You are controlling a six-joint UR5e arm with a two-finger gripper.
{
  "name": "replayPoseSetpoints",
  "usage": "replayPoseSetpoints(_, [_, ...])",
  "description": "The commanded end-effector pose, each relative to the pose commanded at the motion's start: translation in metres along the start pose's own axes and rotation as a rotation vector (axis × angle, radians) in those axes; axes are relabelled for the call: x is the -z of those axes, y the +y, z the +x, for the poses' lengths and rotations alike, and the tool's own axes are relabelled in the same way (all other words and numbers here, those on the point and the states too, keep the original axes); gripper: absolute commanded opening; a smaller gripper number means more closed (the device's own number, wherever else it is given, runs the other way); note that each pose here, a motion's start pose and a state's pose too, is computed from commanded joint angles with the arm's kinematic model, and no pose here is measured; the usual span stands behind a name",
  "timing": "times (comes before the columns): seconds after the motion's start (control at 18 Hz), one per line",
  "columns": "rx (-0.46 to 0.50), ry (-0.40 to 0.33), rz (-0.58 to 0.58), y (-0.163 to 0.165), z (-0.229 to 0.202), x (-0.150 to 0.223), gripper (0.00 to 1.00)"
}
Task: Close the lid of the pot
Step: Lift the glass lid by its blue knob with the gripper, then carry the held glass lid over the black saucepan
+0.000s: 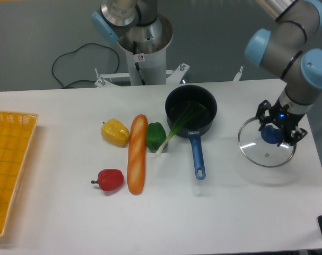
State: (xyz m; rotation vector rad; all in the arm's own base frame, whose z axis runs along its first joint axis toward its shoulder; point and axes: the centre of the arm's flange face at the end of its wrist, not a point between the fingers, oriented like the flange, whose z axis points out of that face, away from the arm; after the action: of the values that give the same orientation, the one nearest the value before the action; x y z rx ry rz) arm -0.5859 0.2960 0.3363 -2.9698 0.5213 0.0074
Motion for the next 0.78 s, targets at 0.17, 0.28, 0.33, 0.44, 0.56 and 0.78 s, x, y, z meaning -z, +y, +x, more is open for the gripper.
replayPoseSetpoints(0.17, [0.003, -0.003, 0.001, -0.002, 0.014, 0.007, 0.41])
replayPoseSetpoints(0.28, [0.008, -0.009, 0.001, -0.004, 0.020, 0.013, 0.41])
replayPoseSetpoints(0.33, [0.009, -0.012, 0.002, -0.006, 0.022, 0.016, 0.41])
replayPoseSetpoints(0.44, [0.011, -0.008, 0.021, -0.008, 0.025, 0.013, 0.41])
replayPoseSetpoints(0.56, [0.018, -0.007, 0.070, -0.011, 0.039, 0.015, 0.41])
replayPoseSetpoints(0.78, [0.027, -0.022, 0.106, -0.011, 0.059, 0.017, 0.41])
